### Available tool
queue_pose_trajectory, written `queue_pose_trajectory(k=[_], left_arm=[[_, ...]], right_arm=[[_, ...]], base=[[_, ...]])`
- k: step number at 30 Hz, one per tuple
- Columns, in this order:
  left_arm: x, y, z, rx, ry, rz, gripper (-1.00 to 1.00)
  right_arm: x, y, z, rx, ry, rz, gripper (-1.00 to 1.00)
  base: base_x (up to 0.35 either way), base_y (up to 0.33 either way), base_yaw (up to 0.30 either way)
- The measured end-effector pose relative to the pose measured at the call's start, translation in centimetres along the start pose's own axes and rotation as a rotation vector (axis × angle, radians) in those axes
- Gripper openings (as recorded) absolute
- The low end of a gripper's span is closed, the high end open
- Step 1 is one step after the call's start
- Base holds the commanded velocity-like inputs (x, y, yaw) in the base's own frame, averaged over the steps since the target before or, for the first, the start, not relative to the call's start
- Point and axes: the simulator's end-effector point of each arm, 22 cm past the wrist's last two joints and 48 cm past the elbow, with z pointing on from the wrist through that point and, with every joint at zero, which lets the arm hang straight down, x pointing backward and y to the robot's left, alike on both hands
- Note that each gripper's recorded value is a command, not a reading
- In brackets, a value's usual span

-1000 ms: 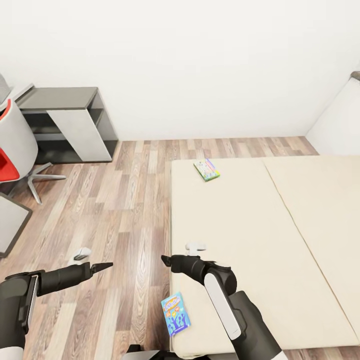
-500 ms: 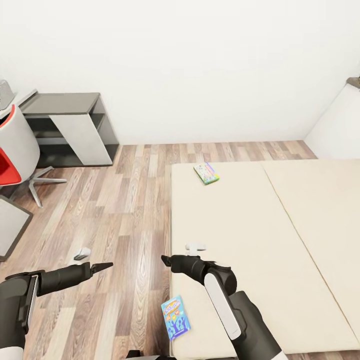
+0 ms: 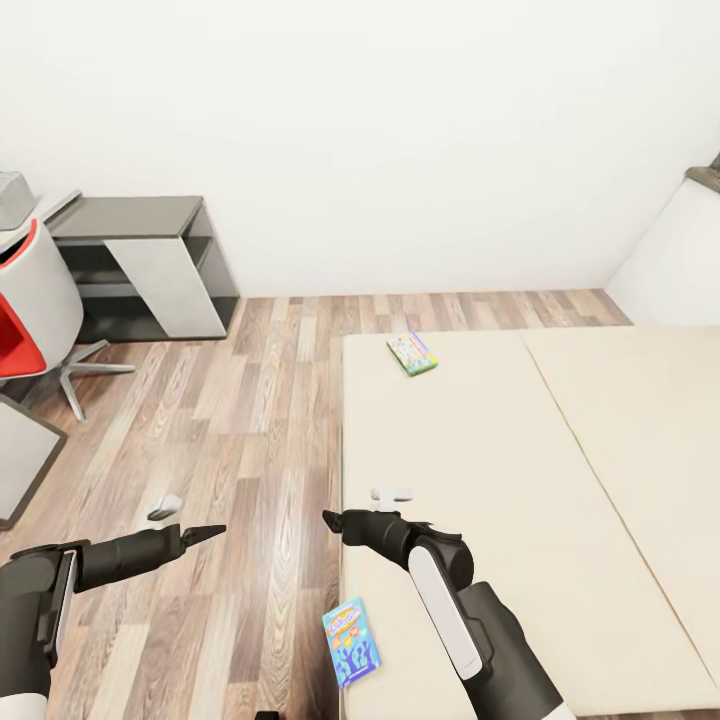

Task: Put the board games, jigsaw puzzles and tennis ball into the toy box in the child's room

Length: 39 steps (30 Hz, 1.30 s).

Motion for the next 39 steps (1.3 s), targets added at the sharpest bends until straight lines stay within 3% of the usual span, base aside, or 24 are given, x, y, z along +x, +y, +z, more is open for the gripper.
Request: queue_pose_trajectory(k=[39], left_arm=[[-1.7,-2.1,-1.6,0.016,-0.045,0.042,1.0]], right_arm=[[-2.3,1.7,-1.9,-0.01,-0.053,-0.036,1.0]], base=[[0.0,0.0,0.0]])
